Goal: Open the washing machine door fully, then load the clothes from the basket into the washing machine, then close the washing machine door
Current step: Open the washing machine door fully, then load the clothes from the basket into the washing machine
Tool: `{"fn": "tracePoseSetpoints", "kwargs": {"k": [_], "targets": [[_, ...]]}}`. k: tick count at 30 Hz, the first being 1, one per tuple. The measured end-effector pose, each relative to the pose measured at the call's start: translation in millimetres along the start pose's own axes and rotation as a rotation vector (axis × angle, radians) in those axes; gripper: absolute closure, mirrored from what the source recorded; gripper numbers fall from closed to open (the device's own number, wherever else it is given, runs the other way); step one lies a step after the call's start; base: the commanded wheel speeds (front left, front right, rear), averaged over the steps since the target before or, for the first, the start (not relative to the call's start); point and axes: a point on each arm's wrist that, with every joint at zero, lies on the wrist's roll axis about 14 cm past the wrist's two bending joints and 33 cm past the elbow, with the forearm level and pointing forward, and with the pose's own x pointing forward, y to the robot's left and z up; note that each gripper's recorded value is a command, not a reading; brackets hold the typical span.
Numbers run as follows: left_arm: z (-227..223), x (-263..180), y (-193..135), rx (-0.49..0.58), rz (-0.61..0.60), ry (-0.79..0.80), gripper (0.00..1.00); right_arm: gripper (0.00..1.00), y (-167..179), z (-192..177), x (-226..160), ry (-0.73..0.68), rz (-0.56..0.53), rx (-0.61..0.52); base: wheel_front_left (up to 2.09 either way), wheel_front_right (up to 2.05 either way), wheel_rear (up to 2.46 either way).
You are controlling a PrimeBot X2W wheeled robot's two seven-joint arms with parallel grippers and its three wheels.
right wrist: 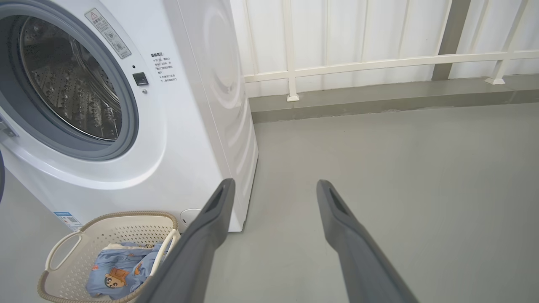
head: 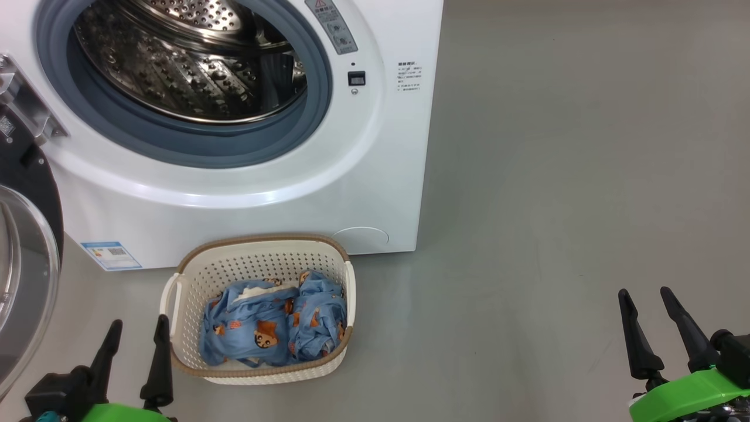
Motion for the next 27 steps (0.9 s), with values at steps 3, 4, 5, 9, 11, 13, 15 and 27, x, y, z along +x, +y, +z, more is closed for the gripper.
{"fn": "tracePoseSetpoints", "kwargs": {"k": [3, 4, 5, 9, 11, 13, 15, 27], "targets": [[-0.3, -0.1, 0.0, -0.003, 0.000, 0.001, 0.00, 0.00, 0.6, -0.3, 0.2, 0.000, 0.001, 0.002, 0.00, 0.00, 0.00], [-0.2, -0.2, 0.1, -0.006, 0.001, 0.000, 0.00, 0.00, 0.8, -0.2, 0.3, 0.000, 0.001, 0.002, 0.00, 0.00, 0.00], [0.0, -0.3, 0.1, -0.010, 0.001, -0.001, 0.00, 0.00, 0.9, 0.0, 0.3, -0.001, 0.001, 0.002, 0.00, 0.00, 0.00], [0.2, -0.4, -0.1, -0.018, 0.002, -0.002, 0.00, 0.00, 1.1, 0.3, 0.2, -0.002, 0.002, 0.002, 0.00, 0.00, 0.00], [-0.1, -0.4, -0.1, -0.019, 0.002, -0.001, 0.00, 0.00, 1.5, 0.0, 0.3, -0.001, 0.002, 0.004, 0.00, 0.00, 0.00], [-0.7, -0.3, 0.4, -0.025, 0.005, 0.000, 0.00, 0.00, 2.3, -0.7, 0.6, 0.000, 0.002, 0.006, 0.00, 0.00, 0.00], [-1.9, -0.2, 0.2, -0.034, 0.005, 0.003, 0.00, 0.00, 2.9, -1.7, 1.2, 0.002, 0.003, 0.008, 0.05, -0.18, 0.13], [-5.7, 0.1, 2.8, -0.028, 0.002, 0.019, 0.00, 0.00, 5.7, -6.0, 3.0, 0.013, 0.005, 0.015, 0.72, -1.39, 0.68]]}}
